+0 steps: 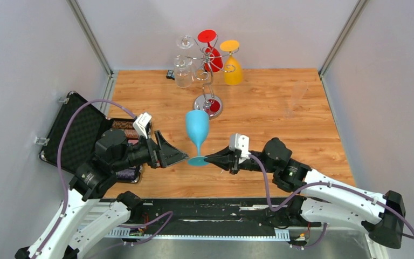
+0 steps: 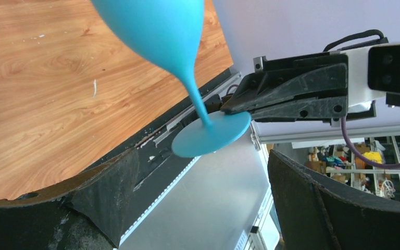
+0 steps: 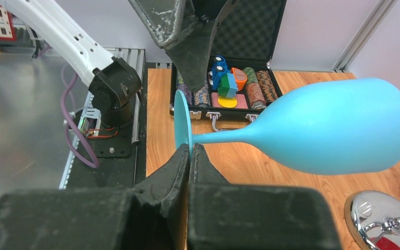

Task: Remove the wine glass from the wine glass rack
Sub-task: Place the wine glass at the center of the board.

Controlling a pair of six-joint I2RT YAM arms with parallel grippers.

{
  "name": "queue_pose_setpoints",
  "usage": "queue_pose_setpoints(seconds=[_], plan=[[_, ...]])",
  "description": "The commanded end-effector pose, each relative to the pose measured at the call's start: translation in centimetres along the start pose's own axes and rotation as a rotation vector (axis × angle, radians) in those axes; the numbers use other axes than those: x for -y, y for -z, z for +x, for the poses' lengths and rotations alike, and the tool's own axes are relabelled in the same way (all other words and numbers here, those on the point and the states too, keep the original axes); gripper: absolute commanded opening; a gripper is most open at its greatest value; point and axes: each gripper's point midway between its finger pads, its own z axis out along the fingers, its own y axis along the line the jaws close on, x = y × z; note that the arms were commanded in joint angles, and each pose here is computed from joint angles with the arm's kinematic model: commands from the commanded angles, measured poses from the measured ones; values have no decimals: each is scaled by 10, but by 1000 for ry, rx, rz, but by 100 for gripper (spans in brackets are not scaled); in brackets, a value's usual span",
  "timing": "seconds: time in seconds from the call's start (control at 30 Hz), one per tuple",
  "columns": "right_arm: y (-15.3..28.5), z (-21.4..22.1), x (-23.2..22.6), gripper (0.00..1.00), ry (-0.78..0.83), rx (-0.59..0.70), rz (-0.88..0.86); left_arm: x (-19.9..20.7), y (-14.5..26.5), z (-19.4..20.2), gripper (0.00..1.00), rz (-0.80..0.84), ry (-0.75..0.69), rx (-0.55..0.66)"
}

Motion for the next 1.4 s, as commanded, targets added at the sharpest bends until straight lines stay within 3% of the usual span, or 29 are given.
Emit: queue_pose_setpoints(seconds=[0.0,0.4,0.97,1.37], plan=[[-14,-33,5,0,157,81,35,6,-1,1,100,43,-34,-9],[-42,-48,-16,0,214,102,-9,-5,-5,9,100,28,-39,-36],[-50,-57,-41,0,253,118,-60,-5,-3,3,96,29,-47,14],[-52,-57,-46,0,257,115,-63,1,-3,1,68,63,-54,25]])
